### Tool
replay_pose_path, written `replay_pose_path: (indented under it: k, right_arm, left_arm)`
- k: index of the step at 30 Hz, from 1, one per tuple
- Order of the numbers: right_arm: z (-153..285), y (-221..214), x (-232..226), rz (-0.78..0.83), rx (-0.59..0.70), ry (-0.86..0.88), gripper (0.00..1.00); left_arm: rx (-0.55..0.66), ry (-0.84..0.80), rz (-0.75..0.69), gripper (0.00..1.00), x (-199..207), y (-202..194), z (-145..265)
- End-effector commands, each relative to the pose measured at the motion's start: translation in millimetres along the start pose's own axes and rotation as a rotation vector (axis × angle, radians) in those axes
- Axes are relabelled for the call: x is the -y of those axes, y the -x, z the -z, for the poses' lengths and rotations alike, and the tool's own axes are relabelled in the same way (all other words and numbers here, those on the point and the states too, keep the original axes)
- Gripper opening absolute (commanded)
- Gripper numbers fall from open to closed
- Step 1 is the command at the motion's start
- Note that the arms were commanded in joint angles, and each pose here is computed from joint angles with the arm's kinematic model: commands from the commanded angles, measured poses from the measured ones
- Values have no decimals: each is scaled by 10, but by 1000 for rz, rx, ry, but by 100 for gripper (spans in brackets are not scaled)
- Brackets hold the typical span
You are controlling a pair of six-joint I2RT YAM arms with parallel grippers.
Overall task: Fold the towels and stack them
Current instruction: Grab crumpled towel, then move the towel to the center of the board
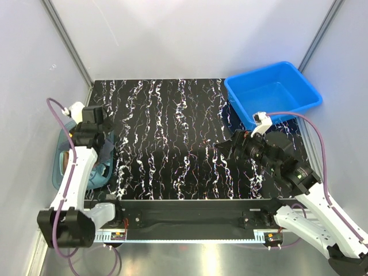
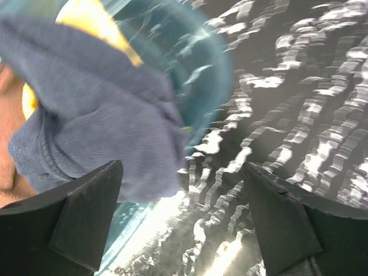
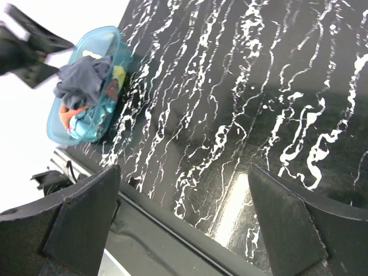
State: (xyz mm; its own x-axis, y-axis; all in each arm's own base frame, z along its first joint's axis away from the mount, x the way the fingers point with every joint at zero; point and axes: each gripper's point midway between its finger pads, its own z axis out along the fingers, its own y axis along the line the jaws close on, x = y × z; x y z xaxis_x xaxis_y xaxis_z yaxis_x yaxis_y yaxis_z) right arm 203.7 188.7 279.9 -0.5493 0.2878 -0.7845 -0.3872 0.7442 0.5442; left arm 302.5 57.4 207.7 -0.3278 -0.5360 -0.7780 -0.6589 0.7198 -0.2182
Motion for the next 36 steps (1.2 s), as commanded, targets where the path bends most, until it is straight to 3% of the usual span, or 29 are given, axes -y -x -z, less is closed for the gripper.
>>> replay_pose_path:
  k: [1, 4, 5, 7, 11, 14, 17, 18, 22, 23, 28, 29, 31, 32, 35, 36]
  right_arm:
    - [56, 107, -194, 55, 32, 93, 100]
    - [91, 98, -216, 69, 28, 108, 100]
    - [102, 88, -213, 71, 25, 110, 100]
    - [129, 85, -225, 76, 27, 118, 100]
    - [194, 122, -212, 84, 53, 114, 100]
    - [222, 165, -196, 90, 78, 104, 100]
    - [212, 217, -174, 87, 95, 82, 100]
    - [214, 270, -165, 86, 112, 67, 100]
    - [167, 363, -73, 80, 129, -7, 100]
    - [177, 416, -62, 78, 139, -26, 100]
    - [120, 504, 64, 84, 142, -123, 100]
    - [112, 488, 80, 89, 134, -131, 100]
    - [73, 430, 158, 94, 108, -166, 100]
    - [57, 399, 192, 94, 97, -180, 100]
    - [-52, 245, 305, 87, 37, -223, 100]
    - [-97, 202, 329, 80, 21, -231, 100]
  left_arm:
    - [-29, 144, 102, 88, -371, -189, -240]
    - [-53, 131, 150, 75, -413, -260, -423]
    - [-59, 132, 150, 57, -406, -268, -464]
    - [-88, 149, 111, 44, -425, -327, -543]
    - [-79, 57, 84, 0, -171, -42, -457]
    - [-9, -120, 79, 0, 170, 358, -166]
    - [124, -332, 50, 0, 629, 908, 397]
    - [183, -443, 31, 0, 905, 1131, 748]
    - [202, -781, -33, 0, 1585, 1247, 1638]
    - [136, -916, -70, 0, 1807, 1062, 1869]
    - [-89, -1209, -111, 0, 2221, 174, 2280]
    - [-206, -1221, -167, 0, 2216, -342, 2206]
    - [-297, -1182, -191, 0, 2183, -790, 2087]
    - [-376, -1102, -236, 0, 2045, -1276, 1861]
    - [-525, -895, -279, 0, 1631, -2096, 1354]
    - [-547, -826, -284, 5, 1476, -2251, 1209]
